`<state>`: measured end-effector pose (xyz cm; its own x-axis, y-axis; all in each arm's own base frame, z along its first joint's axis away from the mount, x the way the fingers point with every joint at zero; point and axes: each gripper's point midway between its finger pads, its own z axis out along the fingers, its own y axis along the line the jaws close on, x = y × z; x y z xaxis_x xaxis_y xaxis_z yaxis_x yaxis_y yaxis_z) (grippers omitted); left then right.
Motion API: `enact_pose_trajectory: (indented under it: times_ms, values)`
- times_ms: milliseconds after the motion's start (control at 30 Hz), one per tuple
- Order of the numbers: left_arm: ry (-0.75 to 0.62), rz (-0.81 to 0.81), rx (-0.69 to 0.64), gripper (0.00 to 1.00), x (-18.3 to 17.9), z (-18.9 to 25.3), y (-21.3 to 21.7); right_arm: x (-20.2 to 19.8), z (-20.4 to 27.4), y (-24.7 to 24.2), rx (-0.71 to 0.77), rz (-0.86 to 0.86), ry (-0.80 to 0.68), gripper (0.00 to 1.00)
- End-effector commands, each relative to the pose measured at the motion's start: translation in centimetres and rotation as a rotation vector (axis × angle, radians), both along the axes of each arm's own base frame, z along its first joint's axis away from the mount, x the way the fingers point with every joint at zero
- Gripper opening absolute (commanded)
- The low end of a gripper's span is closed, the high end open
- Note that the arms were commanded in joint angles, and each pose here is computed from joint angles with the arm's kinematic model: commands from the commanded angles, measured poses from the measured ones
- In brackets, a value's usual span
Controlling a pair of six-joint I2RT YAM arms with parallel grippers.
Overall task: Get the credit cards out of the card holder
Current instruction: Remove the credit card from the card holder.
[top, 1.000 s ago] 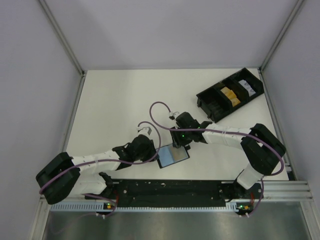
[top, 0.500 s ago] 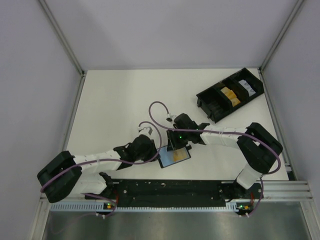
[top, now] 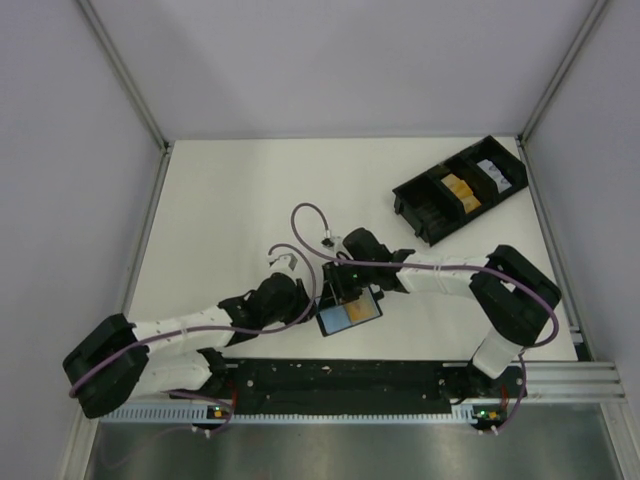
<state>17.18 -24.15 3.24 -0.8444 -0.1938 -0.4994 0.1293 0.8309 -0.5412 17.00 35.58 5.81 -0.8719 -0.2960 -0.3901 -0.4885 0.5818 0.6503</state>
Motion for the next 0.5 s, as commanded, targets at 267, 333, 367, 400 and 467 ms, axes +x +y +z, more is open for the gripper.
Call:
enact_pose_trajectory:
  times_ms: [267,333,367,400,467]
  values:
    - [-0.147,0.119,-0.153,0.27,0.9,4.9,1.6,1.3,6.6,1.5,0.074,0.039,-0.168,0.34]
    - [-0.153,0.113,-0.169,0.28,0.8,5.4,1.4,1.3,8.5,1.2,0.092,0.049,-0.217,0.37]
    - [-0.155,0.107,-0.18,0.28,0.7,5.6,1.3,1.9,9.4,0.8,0.091,0.026,-0.256,0.38]
    - [-0.152,0.097,-0.188,0.29,0.6,5.7,1.1,2.3,10.4,0.2,0.084,0.003,-0.299,0.39]
    - [-0.15,0.076,-0.214,0.31,0.5,6.4,0.5,3.4,10.7,-1.1,0.046,-0.047,-0.35,0.4]
